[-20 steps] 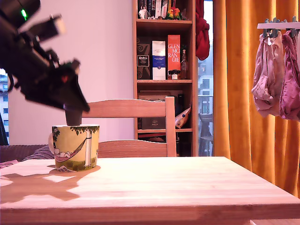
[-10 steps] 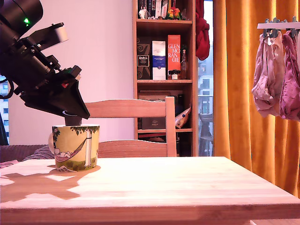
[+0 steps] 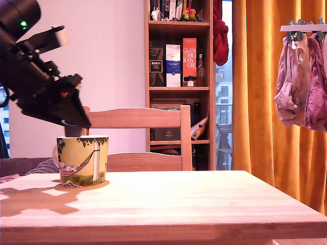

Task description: Pick up the coffee capsules on the table and drop them inside the coffee cup

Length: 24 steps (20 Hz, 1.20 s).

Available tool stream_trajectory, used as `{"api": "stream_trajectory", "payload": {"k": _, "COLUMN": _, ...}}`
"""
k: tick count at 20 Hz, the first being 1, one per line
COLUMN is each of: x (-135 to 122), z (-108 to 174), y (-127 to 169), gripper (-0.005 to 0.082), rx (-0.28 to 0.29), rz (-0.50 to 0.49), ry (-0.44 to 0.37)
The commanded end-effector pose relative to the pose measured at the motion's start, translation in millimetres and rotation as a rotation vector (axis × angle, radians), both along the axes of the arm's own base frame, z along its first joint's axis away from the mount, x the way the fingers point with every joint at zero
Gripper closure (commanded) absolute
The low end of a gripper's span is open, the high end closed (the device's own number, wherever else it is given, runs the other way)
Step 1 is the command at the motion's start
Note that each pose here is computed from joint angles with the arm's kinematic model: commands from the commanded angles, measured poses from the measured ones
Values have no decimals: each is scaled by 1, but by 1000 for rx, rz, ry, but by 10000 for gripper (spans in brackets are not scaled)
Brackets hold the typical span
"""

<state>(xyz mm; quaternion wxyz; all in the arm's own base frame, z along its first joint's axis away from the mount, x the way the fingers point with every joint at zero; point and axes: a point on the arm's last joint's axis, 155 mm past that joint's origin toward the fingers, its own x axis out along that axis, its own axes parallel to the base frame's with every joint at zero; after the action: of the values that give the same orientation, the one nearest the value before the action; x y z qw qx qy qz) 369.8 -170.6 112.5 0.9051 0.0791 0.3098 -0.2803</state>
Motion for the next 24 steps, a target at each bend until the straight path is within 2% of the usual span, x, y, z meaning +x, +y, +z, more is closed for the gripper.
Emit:
{"api": "stream_trajectory", "payload": {"k": 1, "x": 0, "z": -2, "y": -1, "gripper": 574, "rx": 2, "rz": -5, "ry": -3}}
{"api": "stream_trajectory", "payload": {"k": 10, "x": 0, "z": -1, "y": -2, "gripper": 566, "rx": -2, "rz": -10, "ry": -2}}
{"api": "stream_trajectory", "payload": {"k": 11, "x": -2, "z": -1, "y": -4, "gripper": 524, "rx": -11, "rz": -22, "ry": 1}}
{"api": "stream_trajectory", "payload": {"k": 13, "x": -5, "z": 1, "y": -11, "gripper": 266, "rx": -33, "rz": -56, "ry": 3}}
{"api": "stream_trajectory", "payload": {"k": 14, "x": -5, "z": 1, "y": -11, "gripper": 211, "rx": -33, "rz": -55, "ry": 3}}
{"api": "stream_trajectory", "payload": {"k": 24, "x": -5, "z": 2, "y": -11, "gripper": 219, "rx": -35, "rz": -53, "ry": 4}}
